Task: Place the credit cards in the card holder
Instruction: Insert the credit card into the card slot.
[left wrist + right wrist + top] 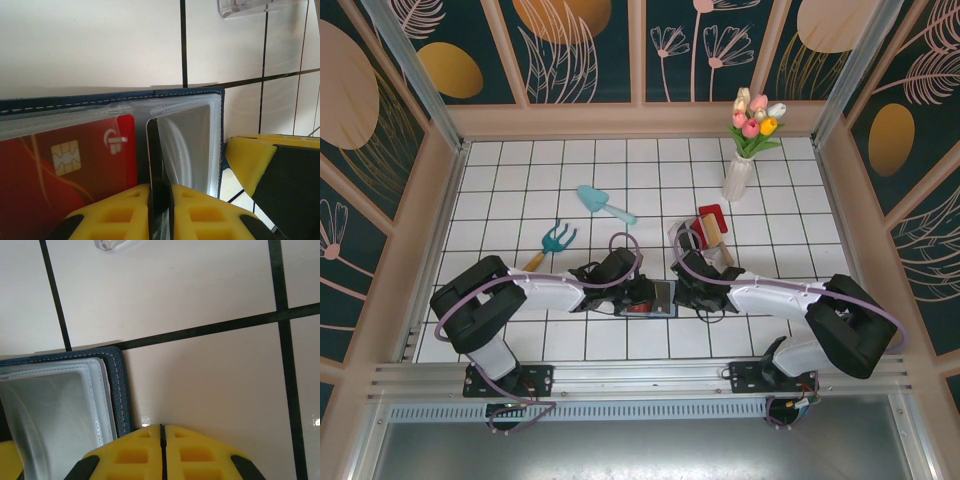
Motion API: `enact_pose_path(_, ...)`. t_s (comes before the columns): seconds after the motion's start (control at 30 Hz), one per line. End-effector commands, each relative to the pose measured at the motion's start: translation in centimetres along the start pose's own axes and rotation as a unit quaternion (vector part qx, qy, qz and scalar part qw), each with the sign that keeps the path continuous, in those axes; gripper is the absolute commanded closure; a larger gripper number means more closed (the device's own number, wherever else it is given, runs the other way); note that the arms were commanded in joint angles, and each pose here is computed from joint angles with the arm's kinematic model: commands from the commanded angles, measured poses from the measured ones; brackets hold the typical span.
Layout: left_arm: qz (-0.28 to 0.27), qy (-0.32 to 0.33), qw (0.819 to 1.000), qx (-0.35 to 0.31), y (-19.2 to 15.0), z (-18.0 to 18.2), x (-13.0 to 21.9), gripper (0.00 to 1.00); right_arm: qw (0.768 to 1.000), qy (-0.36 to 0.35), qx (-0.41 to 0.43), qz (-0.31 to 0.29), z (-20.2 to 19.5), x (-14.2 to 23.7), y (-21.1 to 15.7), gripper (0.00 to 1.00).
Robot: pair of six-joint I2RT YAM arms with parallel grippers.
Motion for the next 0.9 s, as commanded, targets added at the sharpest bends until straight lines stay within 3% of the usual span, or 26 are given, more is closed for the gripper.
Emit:
enact_pose_path(0.0,0.025,-0.005,0.999,-0.028,-1.1,-0.6,-0.8,0.80,1.000,0.002,-0.004,0.029,-0.2,-0.8,-1.2,0.94)
enact_pose_path(0.37,0.029,-0.028,0.998,-0.057,-0.7,-2.0,-0.8,0.68,1.000,-0.004,-0.003,0.022,-0.2,-0.8,-0.8,0.94)
enact_pose_path(0.57,0.029,-0.051,0.995,-0.075,-0.7,-2.9,-0.5,0.66,1.000,-0.004,-0.004,0.016,-0.2,-0.6,-0.4,0.94)
enact_pose_path(0.77,-0.019,0.024,0.997,-0.068,0.9,-1.1,1.4,0.64,1.000,-0.010,-0.006,0.001,-0.6,0.0,0.6,0.92)
enact_pose_path(0.87,-0.044,0.050,0.995,-0.069,1.7,-0.8,2.8,0.57,1.000,-0.008,-0.008,-0.014,-0.6,0.7,1.6,0.87)
Point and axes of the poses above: each hand's point on the last joint's axis, 136 mm out from that joint toward the fingers, its own x axis back along the fingers, its own z axis along the line the jaws close on, y = z × x, the point moved 1 cm from there along x, back along the fingers, and after that the axes turned 11 degrees about -x, right-handed, at the moved point
